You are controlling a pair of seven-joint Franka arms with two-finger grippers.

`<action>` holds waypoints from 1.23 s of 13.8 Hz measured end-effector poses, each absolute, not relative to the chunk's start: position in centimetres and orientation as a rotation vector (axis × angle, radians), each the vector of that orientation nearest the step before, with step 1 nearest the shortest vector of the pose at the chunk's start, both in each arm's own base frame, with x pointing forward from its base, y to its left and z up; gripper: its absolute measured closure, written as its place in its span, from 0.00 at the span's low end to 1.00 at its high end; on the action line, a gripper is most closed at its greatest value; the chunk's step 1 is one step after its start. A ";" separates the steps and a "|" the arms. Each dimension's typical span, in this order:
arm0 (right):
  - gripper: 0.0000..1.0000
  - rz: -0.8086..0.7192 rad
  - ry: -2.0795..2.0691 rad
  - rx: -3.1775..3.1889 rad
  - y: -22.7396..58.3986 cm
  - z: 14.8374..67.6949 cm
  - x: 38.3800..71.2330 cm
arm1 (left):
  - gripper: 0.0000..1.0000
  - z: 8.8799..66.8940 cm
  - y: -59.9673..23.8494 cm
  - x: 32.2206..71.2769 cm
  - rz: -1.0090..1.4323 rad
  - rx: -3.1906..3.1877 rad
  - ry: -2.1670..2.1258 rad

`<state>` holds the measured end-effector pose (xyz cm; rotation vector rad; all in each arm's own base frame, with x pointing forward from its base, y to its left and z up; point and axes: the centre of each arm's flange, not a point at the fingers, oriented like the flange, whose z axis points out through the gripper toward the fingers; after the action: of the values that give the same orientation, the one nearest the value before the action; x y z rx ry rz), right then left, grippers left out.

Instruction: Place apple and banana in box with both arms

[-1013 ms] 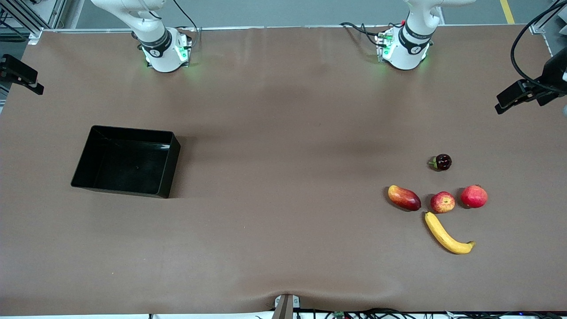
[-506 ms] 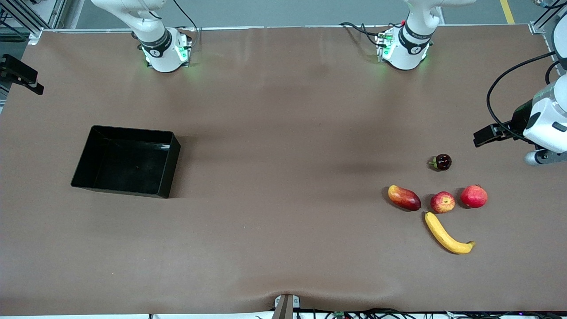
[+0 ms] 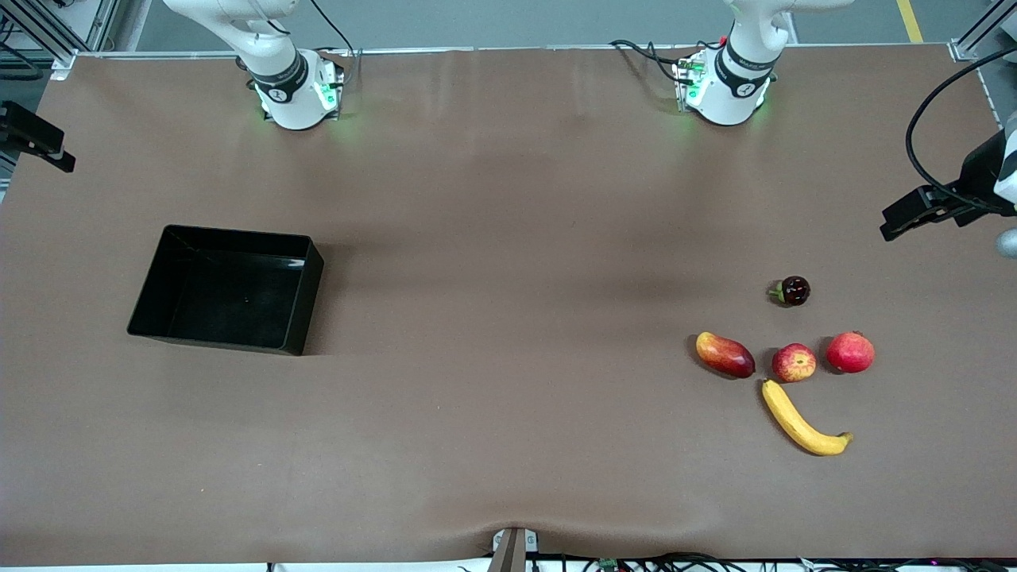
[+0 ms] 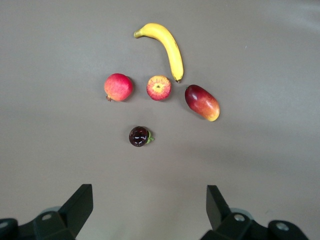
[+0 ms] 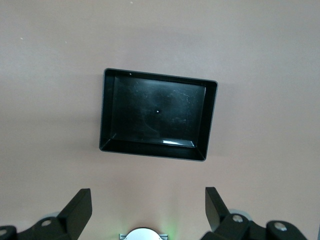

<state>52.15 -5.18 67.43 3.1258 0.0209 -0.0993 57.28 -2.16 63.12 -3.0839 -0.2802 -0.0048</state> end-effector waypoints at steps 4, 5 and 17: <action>0.00 -0.162 -0.030 3.117 -7.1 65.3 53.2 | 0.00 62.6 -1.4 57.4 0.012 -3.080 -0.301; 0.00 -0.162 -0.039 3.117 -7.5 65.4 53.2 | 0.00 62.5 -1.1 57.4 0.014 -3.080 -0.307; 0.00 -0.440 -0.199 3.110 -14.2 55.6 56.6 | 0.00 61.3 -0.3 57.9 0.047 -3.077 -0.330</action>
<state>56.57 -14.20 55.56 3.1103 -0.1986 -0.4396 57.95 -0.29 61.35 -3.0771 -0.3303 0.0472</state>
